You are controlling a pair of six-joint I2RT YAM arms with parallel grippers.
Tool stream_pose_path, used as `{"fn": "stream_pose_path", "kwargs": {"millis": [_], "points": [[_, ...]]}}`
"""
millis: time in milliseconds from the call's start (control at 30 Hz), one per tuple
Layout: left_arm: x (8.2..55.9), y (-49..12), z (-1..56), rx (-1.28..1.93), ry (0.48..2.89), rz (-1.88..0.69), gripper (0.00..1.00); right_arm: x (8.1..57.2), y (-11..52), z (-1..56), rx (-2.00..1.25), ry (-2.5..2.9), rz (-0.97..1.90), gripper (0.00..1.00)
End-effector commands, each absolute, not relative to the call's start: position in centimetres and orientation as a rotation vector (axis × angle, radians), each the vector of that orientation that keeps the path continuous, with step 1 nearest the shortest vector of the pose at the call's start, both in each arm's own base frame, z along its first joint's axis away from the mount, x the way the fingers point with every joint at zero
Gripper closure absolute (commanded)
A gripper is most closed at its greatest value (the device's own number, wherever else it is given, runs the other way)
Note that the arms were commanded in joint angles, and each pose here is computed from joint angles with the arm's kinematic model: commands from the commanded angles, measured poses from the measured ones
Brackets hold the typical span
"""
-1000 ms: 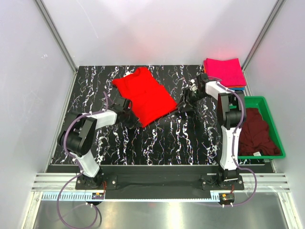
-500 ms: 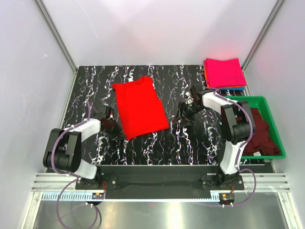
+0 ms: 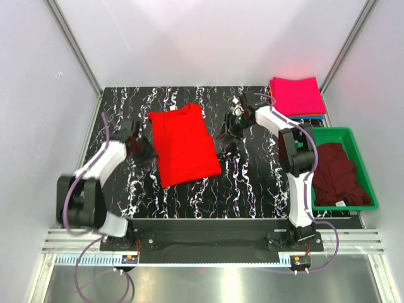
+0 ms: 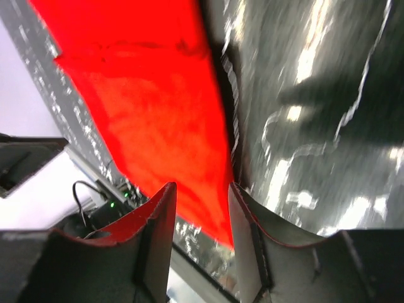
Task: Fold and stack the t-shirts
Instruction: Fold the tshirt
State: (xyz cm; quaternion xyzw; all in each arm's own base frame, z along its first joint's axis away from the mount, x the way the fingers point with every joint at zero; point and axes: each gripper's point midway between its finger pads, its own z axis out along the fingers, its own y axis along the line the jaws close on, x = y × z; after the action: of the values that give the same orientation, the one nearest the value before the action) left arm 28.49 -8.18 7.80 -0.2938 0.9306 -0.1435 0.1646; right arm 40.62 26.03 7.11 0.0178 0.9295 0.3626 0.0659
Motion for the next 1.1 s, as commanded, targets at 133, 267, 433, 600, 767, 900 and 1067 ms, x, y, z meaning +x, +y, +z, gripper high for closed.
{"fn": "stream_pose_path", "kwargs": {"millis": [133, 267, 433, 600, 767, 900, 1067], "points": [[35.9, -9.3, 6.5, -0.617, 2.665, -0.459, 0.52, 43.6, 27.9, 5.0, -0.006, 2.769, 1.11, 0.54], [37.4, -8.8, 5.6, -0.567, 2.671, -0.403, 0.54, 44.0, 28.1, 4.4, 0.009, 2.763, 1.121, 0.55], [37.8, -7.8, 4.7, -0.562, 2.698, -0.309, 0.55, 43.8, 28.2, 3.9, -0.004, 2.757, 1.139, 0.55], [37.9, -7.7, 4.3, -0.562, 2.701, -0.309, 0.74, 43.8, 28.2, 2.7, -0.008, 2.77, 1.139, 0.53], [38.2, -8.1, 4.9, -0.554, 2.688, -0.334, 1.0, 44.1, 28.5, 2.7, -0.016, 2.756, 1.157, 0.53], [38.1, -7.1, 5.8, -0.582, 2.661, -0.271, 1.0, 44.5, 29.0, 3.3, -0.025, 2.731, 1.185, 0.53], [37.5, -6.4, 5.5, -0.691, 2.632, -0.258, 1.0, 44.6, 29.5, 3.7, -0.041, 2.714, 1.204, 0.55]]}}
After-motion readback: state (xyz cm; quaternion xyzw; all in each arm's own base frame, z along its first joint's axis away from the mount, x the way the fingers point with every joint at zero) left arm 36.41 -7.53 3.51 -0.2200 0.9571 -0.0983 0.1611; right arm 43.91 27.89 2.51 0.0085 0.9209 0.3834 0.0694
